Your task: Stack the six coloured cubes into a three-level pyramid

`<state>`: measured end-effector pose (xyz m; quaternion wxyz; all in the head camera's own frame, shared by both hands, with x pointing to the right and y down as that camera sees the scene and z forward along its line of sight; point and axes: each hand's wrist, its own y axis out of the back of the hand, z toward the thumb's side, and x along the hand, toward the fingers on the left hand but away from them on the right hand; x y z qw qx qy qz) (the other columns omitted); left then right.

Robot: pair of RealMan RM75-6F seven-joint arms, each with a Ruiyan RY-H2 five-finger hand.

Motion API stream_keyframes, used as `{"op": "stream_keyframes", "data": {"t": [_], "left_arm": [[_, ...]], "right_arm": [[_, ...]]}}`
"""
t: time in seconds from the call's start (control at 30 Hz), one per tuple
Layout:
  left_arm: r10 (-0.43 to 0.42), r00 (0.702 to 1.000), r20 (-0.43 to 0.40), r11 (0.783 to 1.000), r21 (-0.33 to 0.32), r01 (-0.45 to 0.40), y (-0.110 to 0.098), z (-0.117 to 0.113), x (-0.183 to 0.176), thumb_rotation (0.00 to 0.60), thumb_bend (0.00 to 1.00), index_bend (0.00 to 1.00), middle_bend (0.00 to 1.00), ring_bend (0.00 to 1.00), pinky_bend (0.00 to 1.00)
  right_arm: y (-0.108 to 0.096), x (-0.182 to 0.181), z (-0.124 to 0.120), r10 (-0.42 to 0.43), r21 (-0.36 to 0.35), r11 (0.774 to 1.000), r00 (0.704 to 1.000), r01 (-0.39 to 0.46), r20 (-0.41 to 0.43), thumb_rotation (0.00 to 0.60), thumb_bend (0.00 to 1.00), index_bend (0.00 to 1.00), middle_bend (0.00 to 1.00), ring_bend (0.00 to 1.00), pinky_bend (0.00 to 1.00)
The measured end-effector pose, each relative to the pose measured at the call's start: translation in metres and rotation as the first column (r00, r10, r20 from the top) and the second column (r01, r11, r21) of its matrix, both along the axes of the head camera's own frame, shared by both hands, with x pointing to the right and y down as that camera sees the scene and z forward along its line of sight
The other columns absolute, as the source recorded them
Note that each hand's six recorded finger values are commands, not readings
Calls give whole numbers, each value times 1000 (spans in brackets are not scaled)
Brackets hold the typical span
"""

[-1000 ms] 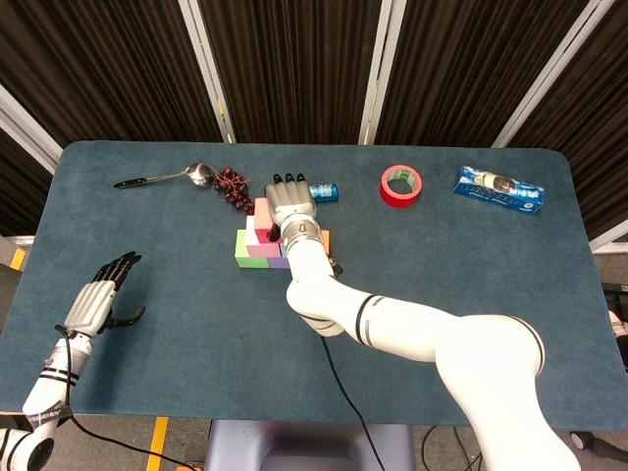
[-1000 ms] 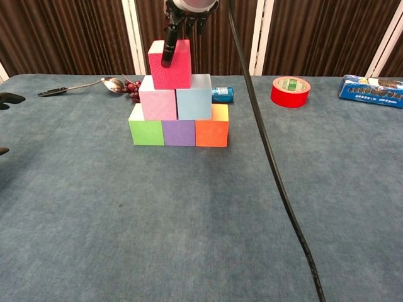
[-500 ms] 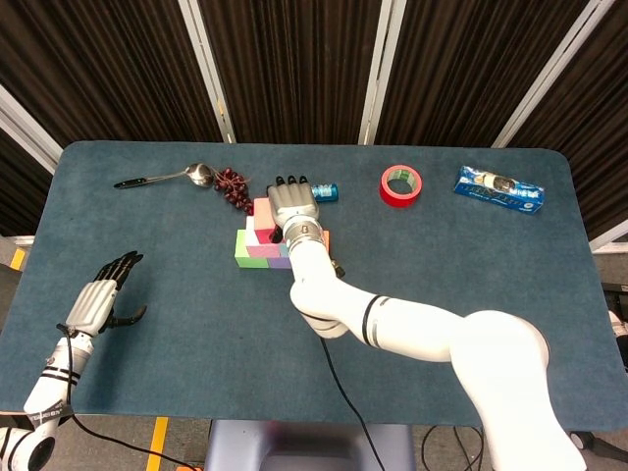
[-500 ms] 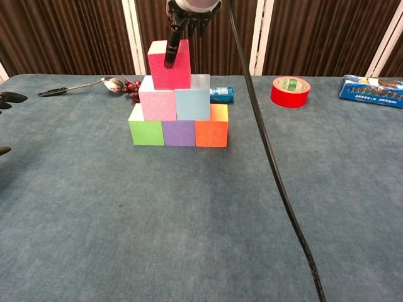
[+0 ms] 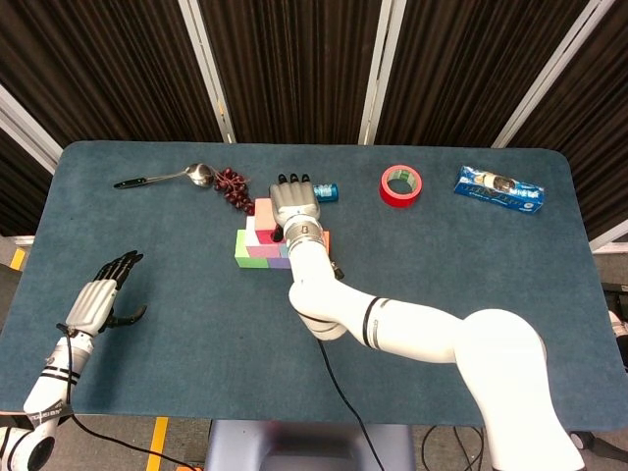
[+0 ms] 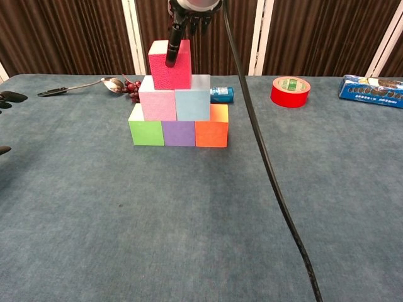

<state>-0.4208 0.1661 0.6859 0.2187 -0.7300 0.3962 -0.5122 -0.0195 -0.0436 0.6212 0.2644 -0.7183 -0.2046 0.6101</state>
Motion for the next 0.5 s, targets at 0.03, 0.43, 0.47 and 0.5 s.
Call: {"op": "stream_keyframes", "data": {"t": [0.03, 0.43, 0.47, 0.5], "left_arm": [[1, 1000, 1, 1000, -1, -1, 0, 0, 0, 600, 346, 0, 0, 5, 86], [0, 1000, -3, 1000, -6, 0, 1, 1, 1, 600, 345, 0, 0, 6, 86], [1, 1000, -3, 1000, -7, -1, 1, 1, 1, 600, 345, 0, 0, 6, 86], [1, 1000, -4, 1000, -7, -1, 1, 1, 1, 600, 346, 0, 0, 6, 86]], "right_arm": [[0, 0, 0, 1, 0, 1000, 1000, -1, 1, 600, 360, 423, 154, 0, 0], [0, 0, -3, 7, -2, 1000, 1000, -7, 1, 600, 360, 424, 154, 0, 0], [0, 0, -4, 7, -2, 1000, 1000, -7, 0, 600, 360, 424, 154, 0, 0], [0, 1, -4, 7, -3, 1000, 1000, -7, 0, 600, 360, 424, 154, 0, 0]]}}
